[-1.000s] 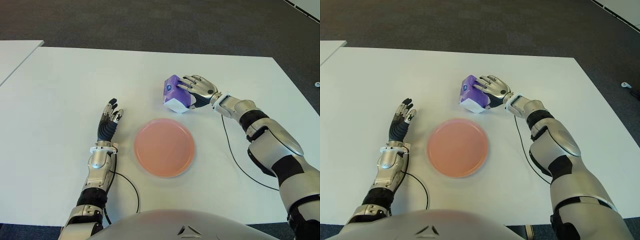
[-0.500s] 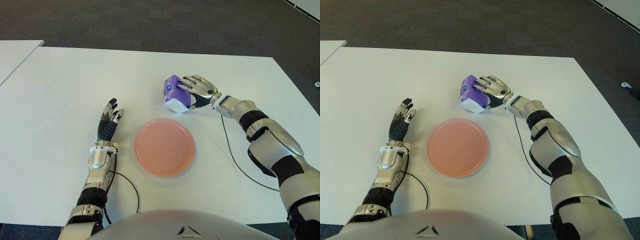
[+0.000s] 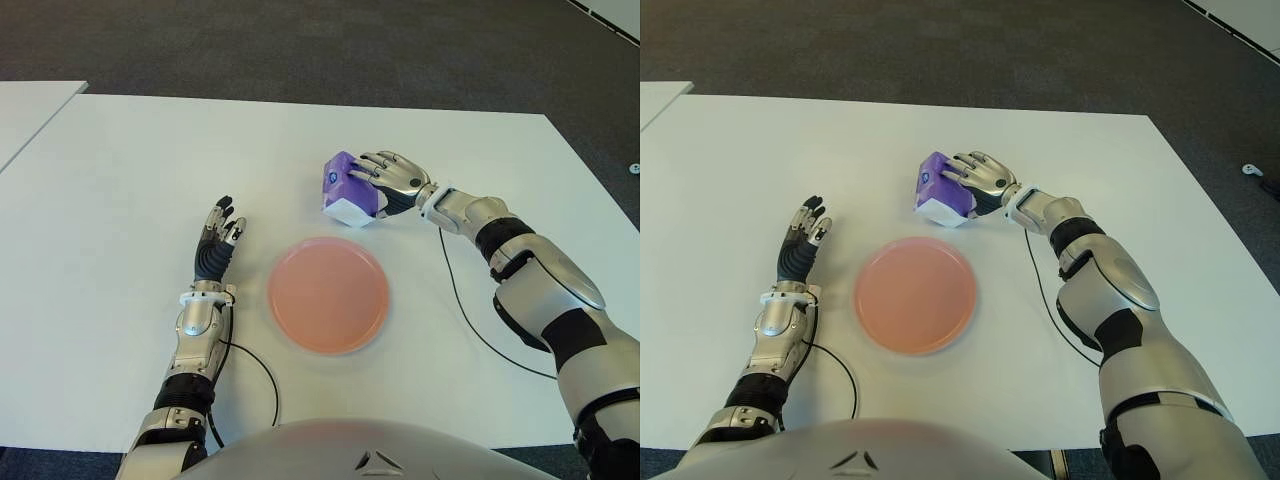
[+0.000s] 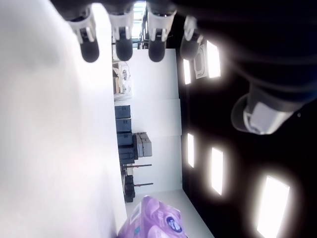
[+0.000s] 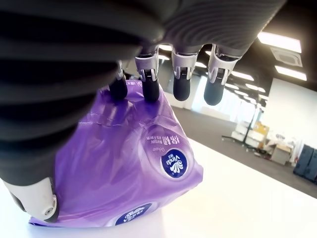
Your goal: Put the tissue paper into the plate.
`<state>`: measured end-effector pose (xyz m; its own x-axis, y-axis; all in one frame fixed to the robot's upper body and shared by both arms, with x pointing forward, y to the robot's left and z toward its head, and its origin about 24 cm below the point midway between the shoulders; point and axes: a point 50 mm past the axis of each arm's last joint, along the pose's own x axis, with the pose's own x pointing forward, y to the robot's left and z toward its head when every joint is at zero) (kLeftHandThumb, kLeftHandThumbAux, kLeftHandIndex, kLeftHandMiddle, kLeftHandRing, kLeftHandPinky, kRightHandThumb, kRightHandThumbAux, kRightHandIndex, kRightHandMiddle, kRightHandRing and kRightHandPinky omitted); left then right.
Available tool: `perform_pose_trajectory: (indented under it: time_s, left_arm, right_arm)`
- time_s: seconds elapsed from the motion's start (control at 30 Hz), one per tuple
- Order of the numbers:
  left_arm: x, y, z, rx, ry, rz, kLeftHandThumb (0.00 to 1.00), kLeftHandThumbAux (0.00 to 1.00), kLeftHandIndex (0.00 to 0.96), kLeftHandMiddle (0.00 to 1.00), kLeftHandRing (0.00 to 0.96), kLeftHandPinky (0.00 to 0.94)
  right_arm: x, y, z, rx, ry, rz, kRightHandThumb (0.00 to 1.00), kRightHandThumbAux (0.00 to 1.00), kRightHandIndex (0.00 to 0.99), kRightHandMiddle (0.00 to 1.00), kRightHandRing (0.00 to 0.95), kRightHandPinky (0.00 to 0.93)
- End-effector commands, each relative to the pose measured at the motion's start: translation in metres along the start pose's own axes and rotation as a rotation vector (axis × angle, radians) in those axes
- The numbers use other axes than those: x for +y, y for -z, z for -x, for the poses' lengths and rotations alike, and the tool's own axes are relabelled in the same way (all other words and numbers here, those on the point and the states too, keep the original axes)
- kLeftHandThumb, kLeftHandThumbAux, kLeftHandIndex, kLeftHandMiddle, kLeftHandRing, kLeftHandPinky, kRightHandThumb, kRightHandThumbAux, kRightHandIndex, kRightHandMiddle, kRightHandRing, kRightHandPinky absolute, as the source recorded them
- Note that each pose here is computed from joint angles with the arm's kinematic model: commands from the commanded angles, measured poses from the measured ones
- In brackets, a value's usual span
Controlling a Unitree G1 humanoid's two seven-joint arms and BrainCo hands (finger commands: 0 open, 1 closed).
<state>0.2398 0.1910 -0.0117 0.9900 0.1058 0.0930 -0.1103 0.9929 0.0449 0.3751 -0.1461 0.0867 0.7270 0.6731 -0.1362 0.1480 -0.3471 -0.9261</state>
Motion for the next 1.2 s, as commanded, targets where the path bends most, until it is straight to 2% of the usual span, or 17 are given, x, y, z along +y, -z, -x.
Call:
perform_pose_trajectory:
  time_s: [0.03, 0.57, 0.87, 1.2]
  left_arm:
    - [0.001, 0.019, 0.016, 0.102, -0.018, -0.001, 0.000, 0.466, 0.000, 0.000, 0.000, 0.000]
    - [0.001, 0.020, 0.017, 0.111, -0.029, 0.003, 0.000, 0.470, 0.000, 0.000, 0.000, 0.000]
    - [0.000, 0.019, 0.016, 0.103, -0.023, 0.003, 0.000, 0.471, 0.000, 0.000, 0.000, 0.000]
    - [0.000, 0.018, 0.017, 0.101, -0.024, 0.003, 0.000, 0.466, 0.000, 0.000, 0.000, 0.000]
  right_arm:
    - [0.009, -0.010, 0.000, -0.041, -0.058, -0.014, 0.397, 0.650, 0.017, 0.071, 0.030, 0.000]
    - [0.007, -0.008, 0.000, -0.063, -0.092, 0.014, 0.404, 0.660, 0.019, 0.073, 0.034, 0.000]
    - [0.017, -0.017, 0.005, -0.139, -0.152, 0.015, 0.439, 0.665, 0.013, 0.068, 0.032, 0.000]
    - [0.029, -0.021, 0.020, -0.206, -0.269, -0.044, 0.512, 0.681, 0.008, 0.059, 0.025, 0.000]
